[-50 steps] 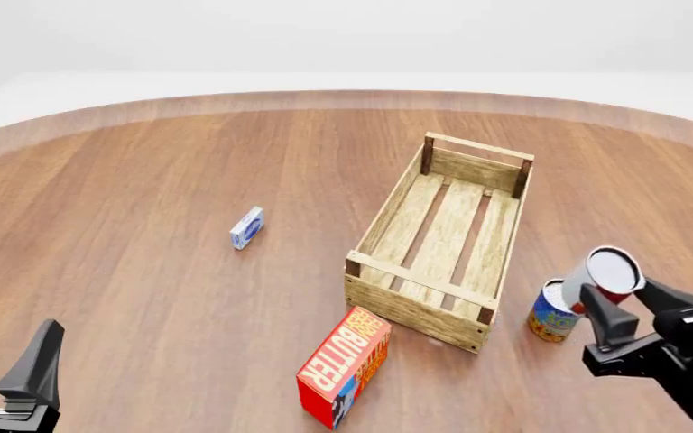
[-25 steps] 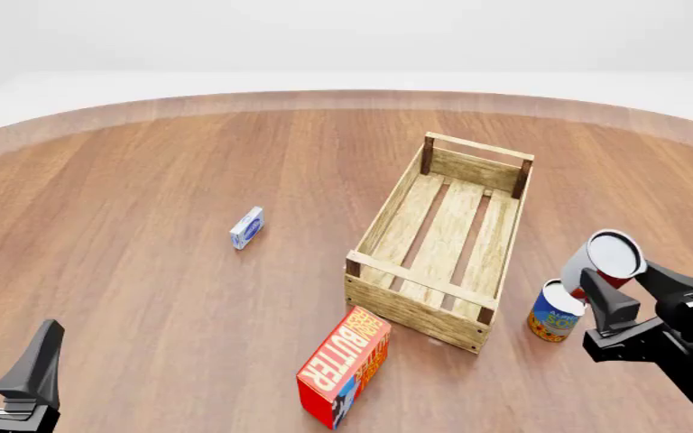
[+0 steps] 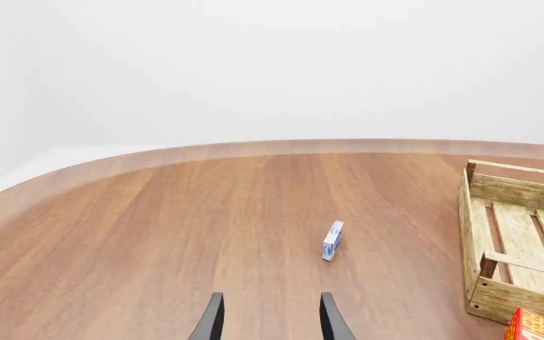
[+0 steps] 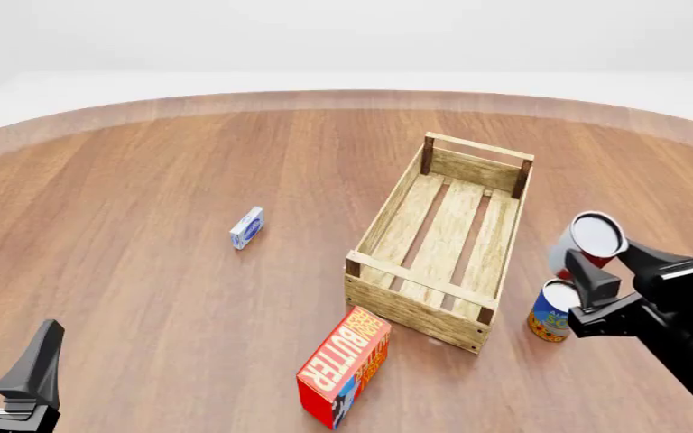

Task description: Pick up the tomato sauce, and put it in the wooden tray.

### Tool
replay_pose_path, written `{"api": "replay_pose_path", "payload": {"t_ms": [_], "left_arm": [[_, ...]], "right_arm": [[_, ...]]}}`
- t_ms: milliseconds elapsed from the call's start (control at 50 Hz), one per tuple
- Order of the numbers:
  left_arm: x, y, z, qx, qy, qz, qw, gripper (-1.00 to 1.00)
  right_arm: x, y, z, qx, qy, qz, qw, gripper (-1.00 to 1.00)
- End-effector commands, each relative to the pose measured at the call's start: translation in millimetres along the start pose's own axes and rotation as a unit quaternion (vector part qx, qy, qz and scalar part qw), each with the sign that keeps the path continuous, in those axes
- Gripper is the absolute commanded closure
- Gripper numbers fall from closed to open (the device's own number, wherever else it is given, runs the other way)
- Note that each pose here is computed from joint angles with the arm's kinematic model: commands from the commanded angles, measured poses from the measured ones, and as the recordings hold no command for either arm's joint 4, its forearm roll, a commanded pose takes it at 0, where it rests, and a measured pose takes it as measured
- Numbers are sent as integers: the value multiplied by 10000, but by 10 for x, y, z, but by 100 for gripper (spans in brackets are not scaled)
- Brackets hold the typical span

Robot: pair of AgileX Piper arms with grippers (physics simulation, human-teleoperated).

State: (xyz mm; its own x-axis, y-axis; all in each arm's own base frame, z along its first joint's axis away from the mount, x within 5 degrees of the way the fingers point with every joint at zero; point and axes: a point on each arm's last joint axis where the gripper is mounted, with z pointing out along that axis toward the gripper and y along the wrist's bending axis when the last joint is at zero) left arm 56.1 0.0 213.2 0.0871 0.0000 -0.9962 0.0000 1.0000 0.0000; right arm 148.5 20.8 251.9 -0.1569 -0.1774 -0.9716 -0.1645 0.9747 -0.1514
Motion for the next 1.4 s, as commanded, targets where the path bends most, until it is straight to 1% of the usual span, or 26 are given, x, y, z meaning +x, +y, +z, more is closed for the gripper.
{"api": "replay_pose_path", "payload": {"t_ms": [20, 480, 940, 1400], "left_arm": [[0, 0, 0, 0, 0, 0, 10000, -100], [0, 0, 0, 0, 0, 0, 10000, -100], [0, 0, 0, 0, 0, 0, 10000, -100], [0, 0, 0, 0, 0, 0, 10000, -100]], "right_arm": [[-45, 20, 137, -75, -36, -2, 10000, 100], [-133, 41, 355, -156, -36, -186, 9997, 100], [-149, 85, 593, -255, 8, -208, 9995, 100], [-111, 151, 887, -363, 99, -205, 9991, 100]]}}
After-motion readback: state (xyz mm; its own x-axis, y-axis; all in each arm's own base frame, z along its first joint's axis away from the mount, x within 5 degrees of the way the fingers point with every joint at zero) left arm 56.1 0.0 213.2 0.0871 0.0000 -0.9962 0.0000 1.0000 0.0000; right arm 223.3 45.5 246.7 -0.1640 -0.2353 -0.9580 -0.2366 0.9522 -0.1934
